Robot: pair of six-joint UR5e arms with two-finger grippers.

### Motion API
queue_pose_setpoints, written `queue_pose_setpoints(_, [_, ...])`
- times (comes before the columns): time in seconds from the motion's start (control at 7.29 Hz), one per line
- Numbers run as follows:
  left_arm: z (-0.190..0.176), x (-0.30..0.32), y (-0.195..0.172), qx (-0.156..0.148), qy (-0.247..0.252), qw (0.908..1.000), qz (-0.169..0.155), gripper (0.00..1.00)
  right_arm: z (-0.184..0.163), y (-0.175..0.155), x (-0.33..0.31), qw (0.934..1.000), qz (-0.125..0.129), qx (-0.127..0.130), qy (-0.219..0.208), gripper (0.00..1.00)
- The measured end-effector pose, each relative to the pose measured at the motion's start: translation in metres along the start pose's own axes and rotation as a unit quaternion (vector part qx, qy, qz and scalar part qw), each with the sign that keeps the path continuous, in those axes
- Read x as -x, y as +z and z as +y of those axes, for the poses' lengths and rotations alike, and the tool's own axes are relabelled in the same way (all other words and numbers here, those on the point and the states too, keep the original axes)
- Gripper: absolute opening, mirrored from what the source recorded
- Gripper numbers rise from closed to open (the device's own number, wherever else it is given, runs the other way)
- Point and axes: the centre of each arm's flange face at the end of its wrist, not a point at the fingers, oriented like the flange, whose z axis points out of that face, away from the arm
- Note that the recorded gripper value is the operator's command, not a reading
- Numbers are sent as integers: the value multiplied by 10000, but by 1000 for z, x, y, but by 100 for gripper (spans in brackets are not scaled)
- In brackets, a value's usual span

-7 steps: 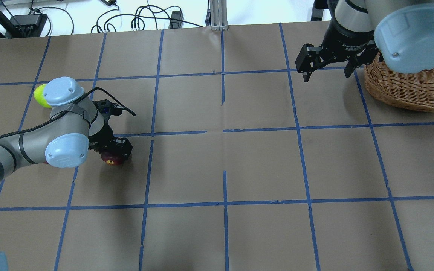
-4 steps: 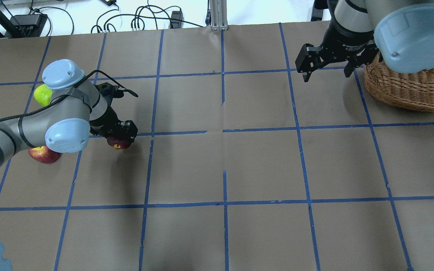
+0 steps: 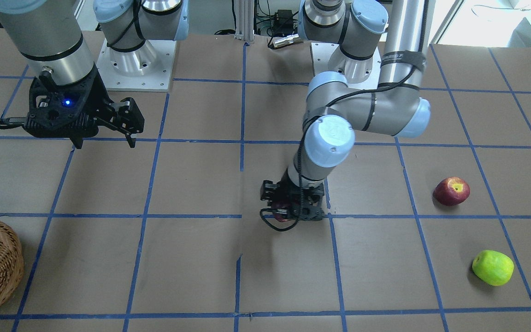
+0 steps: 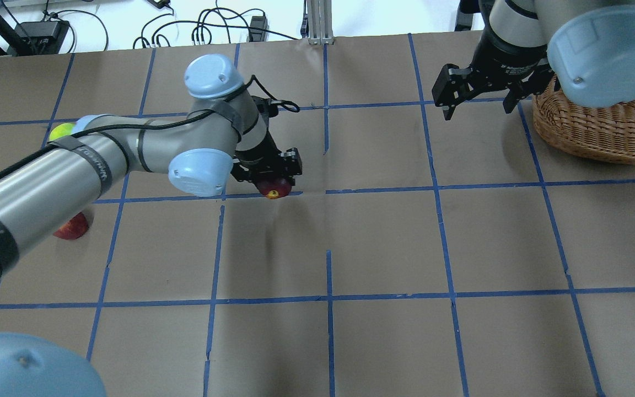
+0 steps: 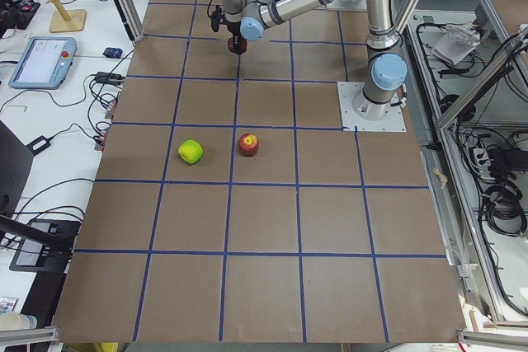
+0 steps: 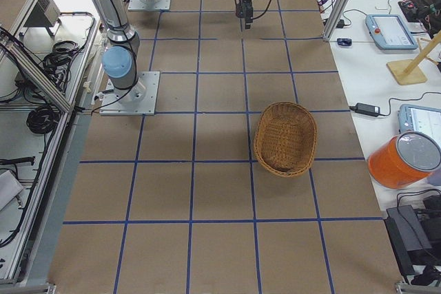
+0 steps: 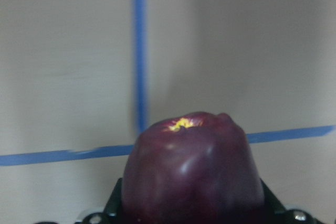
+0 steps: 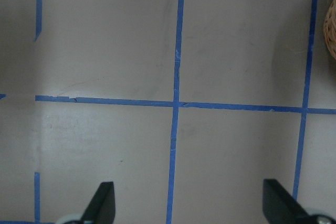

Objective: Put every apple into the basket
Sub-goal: 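Carry the purple apple to table center and release it while right arm approaches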

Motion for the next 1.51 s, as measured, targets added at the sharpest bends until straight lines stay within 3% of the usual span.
queue_pose_setpoints(0.14, [3, -28, 11, -66, -72, 9997, 227, 38, 0, 0, 0, 10000, -1, 0, 2, 100])
queue_pose_setpoints(0.27, [5, -40, 26, -8, -199, 9990, 389, 99, 0, 0, 0, 10000, 2, 3, 1, 100])
queue_pose_setpoints(0.69, [6, -48, 43, 157, -443, 9971, 590, 100, -1, 1, -7, 10000, 3, 17, 56, 100])
queue_pose_setpoints(0.96, [-7, -35, 1, -104, -651, 9954, 702, 100, -1, 0, -9, 10000, -8, 14, 72, 100])
queue_pose_setpoints(1.24, [-36, 23, -72, -235, -1024, 9921, 688, 100, -5, -7, -11, 9999, -7, -86, 99, 100])
queue_pose_setpoints(1.37, [-46, 66, -105, -222, -912, 9945, 473, 100, -10, -3, -9, 9999, -36, -57, 110, 100])
queue_pose_setpoints(1.51, [-51, 118, -127, -215, -589, 9980, 11, 100, -16, 11, 1, 9999, -125, 83, 61, 100])
